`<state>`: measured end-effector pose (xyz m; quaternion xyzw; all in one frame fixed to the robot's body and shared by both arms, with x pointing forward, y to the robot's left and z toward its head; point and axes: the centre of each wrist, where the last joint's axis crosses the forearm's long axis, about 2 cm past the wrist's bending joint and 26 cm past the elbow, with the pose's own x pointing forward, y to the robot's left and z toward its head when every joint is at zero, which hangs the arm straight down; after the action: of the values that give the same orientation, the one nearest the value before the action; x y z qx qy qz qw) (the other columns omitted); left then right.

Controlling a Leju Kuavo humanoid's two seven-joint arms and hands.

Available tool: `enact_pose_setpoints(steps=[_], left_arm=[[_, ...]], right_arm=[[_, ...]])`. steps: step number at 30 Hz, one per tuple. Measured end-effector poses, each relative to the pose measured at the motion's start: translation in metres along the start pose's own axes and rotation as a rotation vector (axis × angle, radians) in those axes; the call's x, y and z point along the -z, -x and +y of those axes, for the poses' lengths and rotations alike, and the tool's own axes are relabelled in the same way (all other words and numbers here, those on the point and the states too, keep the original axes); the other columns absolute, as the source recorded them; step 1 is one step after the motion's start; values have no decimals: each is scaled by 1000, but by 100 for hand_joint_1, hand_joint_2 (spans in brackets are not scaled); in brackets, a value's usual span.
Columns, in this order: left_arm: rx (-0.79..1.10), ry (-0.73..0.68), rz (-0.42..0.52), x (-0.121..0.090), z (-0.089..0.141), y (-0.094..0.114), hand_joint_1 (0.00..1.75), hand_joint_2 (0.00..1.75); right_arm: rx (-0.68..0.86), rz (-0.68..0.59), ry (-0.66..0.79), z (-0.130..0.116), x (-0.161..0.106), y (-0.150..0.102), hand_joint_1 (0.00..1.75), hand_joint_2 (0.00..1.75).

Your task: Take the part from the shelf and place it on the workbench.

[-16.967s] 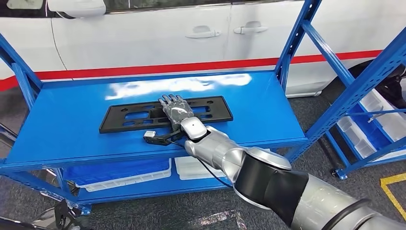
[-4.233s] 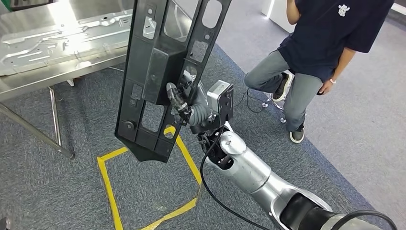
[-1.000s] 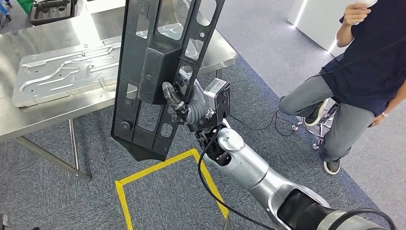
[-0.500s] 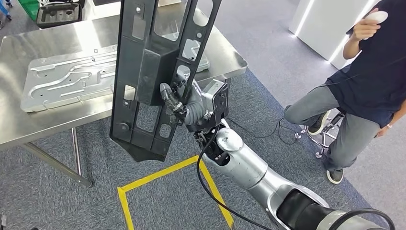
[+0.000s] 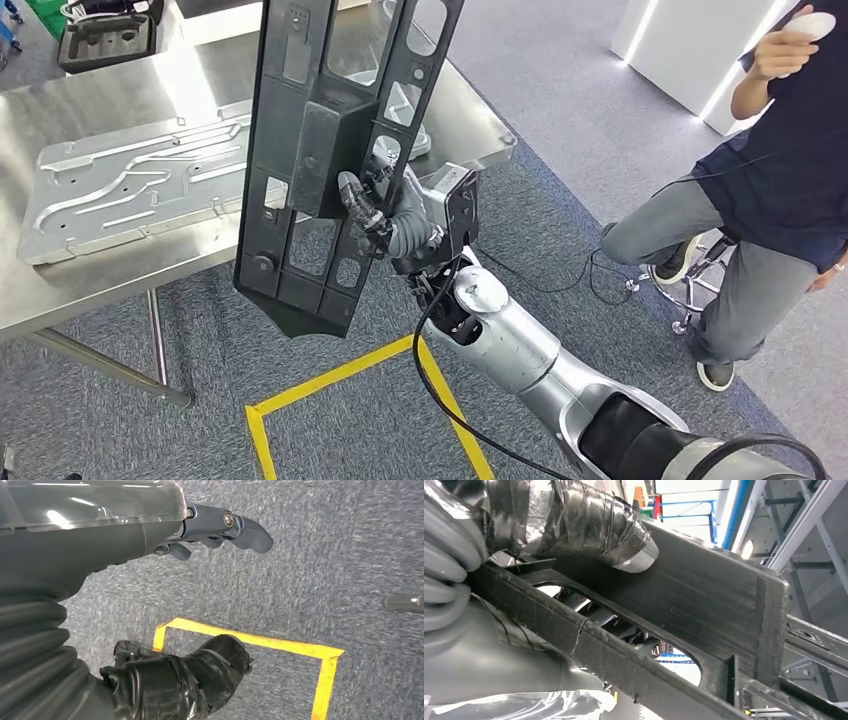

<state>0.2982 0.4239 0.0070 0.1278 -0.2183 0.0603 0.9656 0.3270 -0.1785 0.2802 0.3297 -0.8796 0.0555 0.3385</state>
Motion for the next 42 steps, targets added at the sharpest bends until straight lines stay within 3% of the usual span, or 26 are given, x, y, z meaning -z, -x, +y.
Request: enact_pose_setpoints(steps=[42], left_arm=[[13,-4,4,1,4,2,0,175]], right_arm=[[-4,3,-3,-2,2,1,175,175]])
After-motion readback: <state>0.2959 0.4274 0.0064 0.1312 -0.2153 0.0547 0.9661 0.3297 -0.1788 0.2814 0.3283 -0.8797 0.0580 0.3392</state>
